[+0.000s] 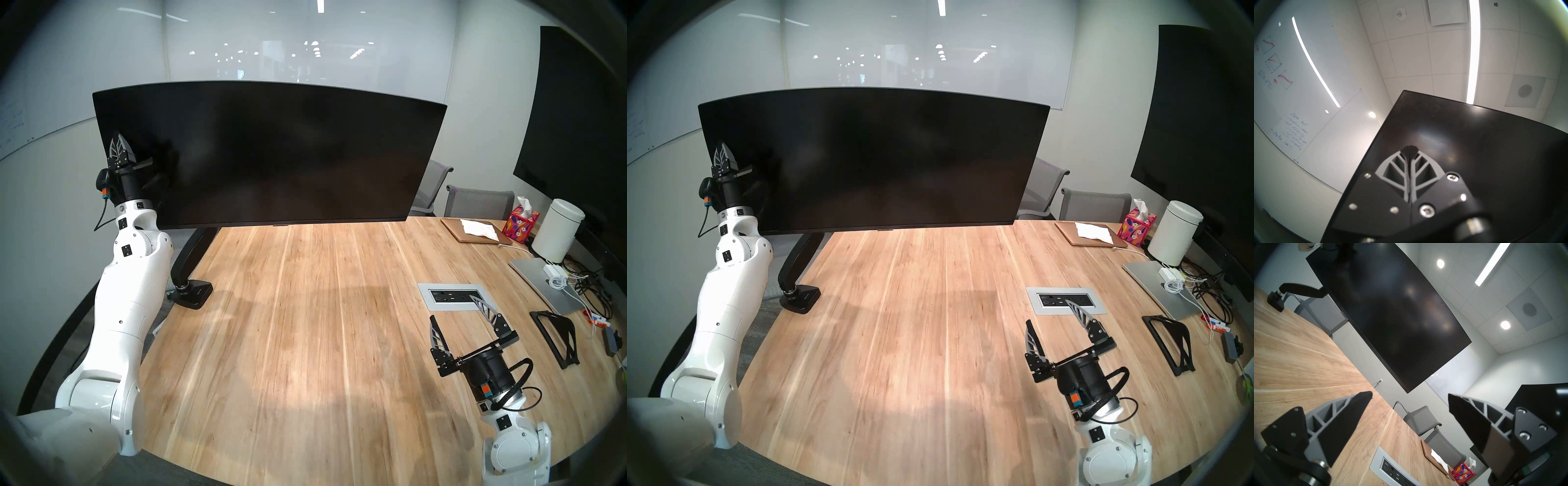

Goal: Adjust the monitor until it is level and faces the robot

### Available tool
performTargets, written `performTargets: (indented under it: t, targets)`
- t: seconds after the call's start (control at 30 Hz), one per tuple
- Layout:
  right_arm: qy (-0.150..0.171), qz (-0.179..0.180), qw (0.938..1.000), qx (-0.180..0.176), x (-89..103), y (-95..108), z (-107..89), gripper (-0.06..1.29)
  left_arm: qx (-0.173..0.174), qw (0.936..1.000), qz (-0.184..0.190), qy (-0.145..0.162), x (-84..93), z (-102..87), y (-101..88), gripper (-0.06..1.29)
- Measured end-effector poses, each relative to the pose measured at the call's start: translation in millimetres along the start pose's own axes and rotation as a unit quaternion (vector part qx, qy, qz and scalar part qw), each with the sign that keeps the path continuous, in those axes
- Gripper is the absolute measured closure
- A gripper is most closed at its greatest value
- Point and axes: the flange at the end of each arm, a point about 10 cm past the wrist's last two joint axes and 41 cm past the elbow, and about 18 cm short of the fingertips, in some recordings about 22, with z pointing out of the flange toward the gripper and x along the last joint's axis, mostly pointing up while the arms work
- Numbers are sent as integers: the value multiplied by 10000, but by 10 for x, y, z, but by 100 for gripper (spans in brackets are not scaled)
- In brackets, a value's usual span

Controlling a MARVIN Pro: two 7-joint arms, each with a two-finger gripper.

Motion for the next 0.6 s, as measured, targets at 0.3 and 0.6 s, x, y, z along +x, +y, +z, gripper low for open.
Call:
performTargets:
  t: [0.3,0.6]
  targets:
    - [0,0,10000,0,0,0,0,0,175,9998,36,-117,-105,80,-110,125]
    - [0,0,10000,0,0,0,0,0,301,9992,70,-267,-196,72,-194,125]
